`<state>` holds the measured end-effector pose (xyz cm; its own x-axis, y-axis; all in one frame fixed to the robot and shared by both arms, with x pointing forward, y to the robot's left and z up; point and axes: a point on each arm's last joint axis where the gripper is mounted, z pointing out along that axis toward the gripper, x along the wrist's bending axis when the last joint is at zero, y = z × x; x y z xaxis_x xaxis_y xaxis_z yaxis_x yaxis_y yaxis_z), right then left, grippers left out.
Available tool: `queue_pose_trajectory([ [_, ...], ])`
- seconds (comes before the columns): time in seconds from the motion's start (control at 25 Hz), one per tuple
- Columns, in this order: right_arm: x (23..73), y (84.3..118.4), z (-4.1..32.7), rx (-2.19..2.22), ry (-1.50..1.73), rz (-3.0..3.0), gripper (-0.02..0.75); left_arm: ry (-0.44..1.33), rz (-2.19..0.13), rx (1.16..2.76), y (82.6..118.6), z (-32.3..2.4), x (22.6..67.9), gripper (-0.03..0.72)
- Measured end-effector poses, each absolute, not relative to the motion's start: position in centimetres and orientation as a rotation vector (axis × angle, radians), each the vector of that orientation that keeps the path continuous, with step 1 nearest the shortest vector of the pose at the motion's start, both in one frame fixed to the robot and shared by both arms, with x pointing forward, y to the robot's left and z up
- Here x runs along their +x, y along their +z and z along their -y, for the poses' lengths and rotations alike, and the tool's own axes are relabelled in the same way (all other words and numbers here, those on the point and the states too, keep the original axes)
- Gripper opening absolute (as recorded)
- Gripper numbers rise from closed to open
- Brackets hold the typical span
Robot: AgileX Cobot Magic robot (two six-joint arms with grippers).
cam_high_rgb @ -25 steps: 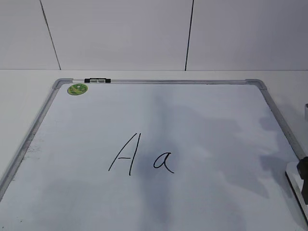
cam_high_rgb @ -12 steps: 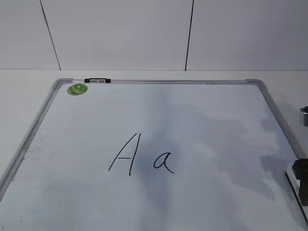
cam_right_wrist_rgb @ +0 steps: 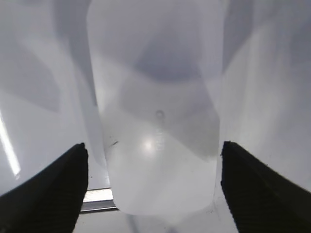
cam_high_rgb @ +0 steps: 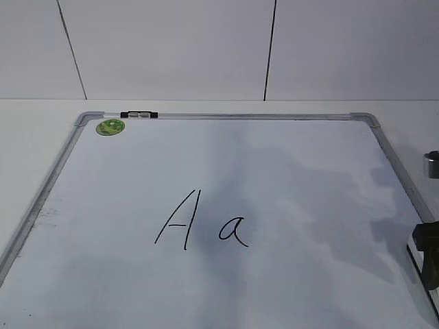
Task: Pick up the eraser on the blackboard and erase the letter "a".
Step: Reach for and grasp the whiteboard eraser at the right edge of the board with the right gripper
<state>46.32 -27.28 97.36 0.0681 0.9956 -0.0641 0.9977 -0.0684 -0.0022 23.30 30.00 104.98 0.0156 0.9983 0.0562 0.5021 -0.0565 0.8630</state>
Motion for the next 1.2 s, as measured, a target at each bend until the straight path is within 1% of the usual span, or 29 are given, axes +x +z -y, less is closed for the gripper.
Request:
queue_pose_trajectory([
  [0.92,47.1,95.4,27.3,2.277,-0.160,-2.139,0.671,0.956,-1.558,1.634,105.0,-30.0,23.3,0.235],
  [1.04,47.1,95.4,27.3,2.276,-0.162,-2.138,0.652,0.956,-1.558,1.634,105.0,-30.0,23.3,0.235],
  [1.2,47.2,95.3,27.3,2.272,-0.177,-2.142,0.603,0.956,-1.558,1.634,105.0,-30.0,23.3,0.235],
])
